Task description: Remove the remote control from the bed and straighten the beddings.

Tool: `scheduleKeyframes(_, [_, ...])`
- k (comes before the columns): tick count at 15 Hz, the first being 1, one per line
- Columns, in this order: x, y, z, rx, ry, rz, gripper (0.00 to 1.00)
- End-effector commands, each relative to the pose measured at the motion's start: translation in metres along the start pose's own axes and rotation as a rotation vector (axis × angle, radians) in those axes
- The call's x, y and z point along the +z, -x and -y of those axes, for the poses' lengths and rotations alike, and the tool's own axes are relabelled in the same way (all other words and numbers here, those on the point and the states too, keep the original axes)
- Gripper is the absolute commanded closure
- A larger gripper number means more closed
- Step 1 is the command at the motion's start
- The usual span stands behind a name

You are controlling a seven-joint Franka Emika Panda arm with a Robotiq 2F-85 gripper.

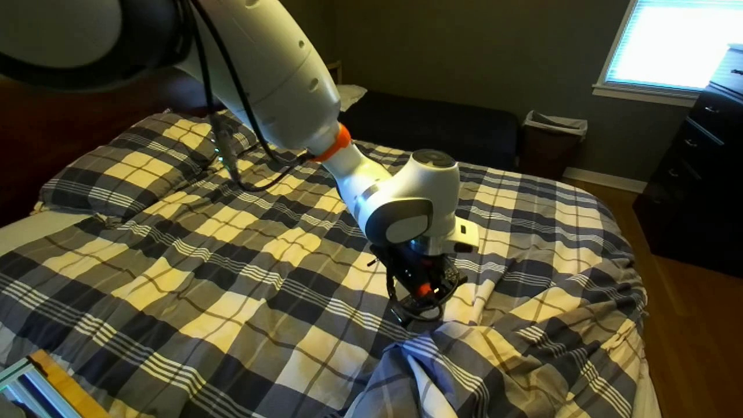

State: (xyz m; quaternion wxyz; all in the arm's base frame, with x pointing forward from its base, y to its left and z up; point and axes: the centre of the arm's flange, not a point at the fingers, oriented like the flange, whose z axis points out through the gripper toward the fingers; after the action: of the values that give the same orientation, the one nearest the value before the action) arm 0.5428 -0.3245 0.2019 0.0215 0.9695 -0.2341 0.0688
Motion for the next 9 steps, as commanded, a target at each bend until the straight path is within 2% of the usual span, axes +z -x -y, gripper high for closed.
scheduleKeyframes(1, [-0.059, 0.026, -0.026, 0.024, 0.046, -0.041, 0.72])
scheduleKeyframes(2, [-0.068, 0.026, -0.037, 0.016, 0.045, -0.033, 0.72])
scheduleKeyframes(4, [-0.080, 0.030, -0.068, 0.031, 0.098, -0.020, 0.72])
scheduleKeyframes(7, [-0.090, 0.041, -0.122, 0.033, 0.196, 0.029, 0.72])
scheduleKeyframes(9, [-0.095, 0.051, -0.159, 0.055, 0.291, 0.061, 0.72])
